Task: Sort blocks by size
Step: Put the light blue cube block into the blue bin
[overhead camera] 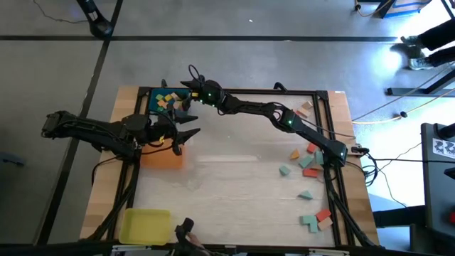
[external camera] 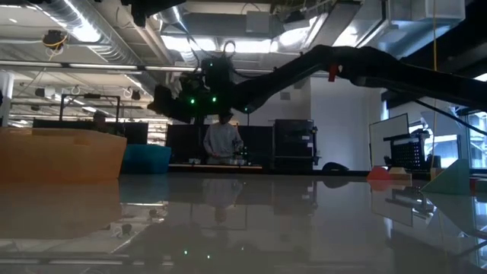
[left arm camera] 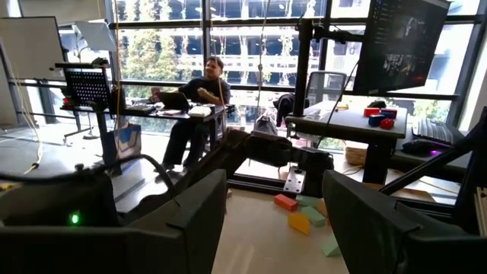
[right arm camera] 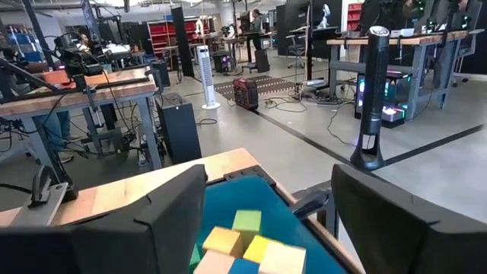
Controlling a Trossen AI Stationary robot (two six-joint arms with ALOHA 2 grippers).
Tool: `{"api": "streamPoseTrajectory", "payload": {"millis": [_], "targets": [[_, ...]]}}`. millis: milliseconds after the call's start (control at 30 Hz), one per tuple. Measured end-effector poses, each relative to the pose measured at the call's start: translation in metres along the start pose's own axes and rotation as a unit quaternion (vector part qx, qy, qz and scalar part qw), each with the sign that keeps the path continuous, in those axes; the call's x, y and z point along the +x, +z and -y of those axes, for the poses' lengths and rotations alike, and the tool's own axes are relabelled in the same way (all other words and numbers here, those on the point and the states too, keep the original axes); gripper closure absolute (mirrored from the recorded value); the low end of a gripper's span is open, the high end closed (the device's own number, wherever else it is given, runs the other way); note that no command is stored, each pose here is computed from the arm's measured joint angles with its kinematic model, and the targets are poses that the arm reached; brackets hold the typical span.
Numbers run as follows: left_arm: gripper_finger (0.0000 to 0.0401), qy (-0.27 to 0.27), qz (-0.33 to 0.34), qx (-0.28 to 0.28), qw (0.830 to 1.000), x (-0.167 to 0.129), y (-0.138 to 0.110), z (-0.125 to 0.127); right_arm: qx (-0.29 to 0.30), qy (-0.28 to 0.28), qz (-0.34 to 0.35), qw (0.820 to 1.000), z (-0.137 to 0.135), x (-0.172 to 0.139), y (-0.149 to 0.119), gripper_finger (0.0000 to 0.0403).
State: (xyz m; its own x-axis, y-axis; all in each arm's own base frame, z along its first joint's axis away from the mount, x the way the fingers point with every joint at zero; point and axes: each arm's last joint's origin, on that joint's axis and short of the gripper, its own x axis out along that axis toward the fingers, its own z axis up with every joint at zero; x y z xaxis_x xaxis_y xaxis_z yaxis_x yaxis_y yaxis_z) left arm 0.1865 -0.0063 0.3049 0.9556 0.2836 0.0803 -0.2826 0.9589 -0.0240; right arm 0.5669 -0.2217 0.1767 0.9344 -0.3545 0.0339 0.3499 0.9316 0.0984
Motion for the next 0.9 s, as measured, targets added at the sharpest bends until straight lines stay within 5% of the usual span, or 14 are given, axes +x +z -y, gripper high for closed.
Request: {"api": "streamPoseTrajectory", "payload": {"millis": [900], "targets": [[0.0196, -0.013, 0.001, 0.008, 1.000, -0.002, 0.000, 0.004, -0.128, -0.045, -0.241, 0.961, 0.017, -0.056, 0.115, 0.0123]]}}
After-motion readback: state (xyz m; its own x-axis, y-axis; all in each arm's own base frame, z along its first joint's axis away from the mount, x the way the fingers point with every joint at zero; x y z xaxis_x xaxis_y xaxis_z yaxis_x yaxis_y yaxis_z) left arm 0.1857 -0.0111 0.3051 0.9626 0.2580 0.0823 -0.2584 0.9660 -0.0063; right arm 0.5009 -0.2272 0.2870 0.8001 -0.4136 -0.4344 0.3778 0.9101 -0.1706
